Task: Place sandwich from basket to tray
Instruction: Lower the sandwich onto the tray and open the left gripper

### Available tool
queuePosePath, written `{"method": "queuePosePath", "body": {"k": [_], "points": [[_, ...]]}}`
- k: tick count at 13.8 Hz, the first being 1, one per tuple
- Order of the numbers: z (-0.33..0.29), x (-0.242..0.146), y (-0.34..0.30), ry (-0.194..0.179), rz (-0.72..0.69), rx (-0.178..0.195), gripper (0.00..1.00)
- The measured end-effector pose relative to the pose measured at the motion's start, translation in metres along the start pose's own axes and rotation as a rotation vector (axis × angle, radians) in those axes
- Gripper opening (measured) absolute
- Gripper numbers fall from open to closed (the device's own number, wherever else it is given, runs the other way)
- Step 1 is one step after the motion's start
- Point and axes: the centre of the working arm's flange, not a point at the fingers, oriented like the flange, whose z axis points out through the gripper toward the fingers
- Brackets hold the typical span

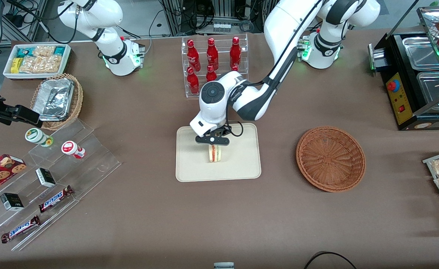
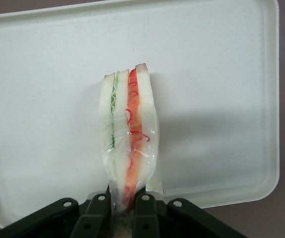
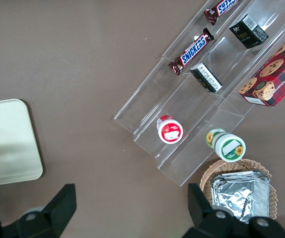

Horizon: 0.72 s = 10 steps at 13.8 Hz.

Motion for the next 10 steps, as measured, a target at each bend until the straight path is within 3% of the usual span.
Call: {"method": "queuePosePath", "body": {"k": [10], "points": [[0.022, -0.002, 0.000, 0.000, 0.017, 0.026, 0.15]]}}
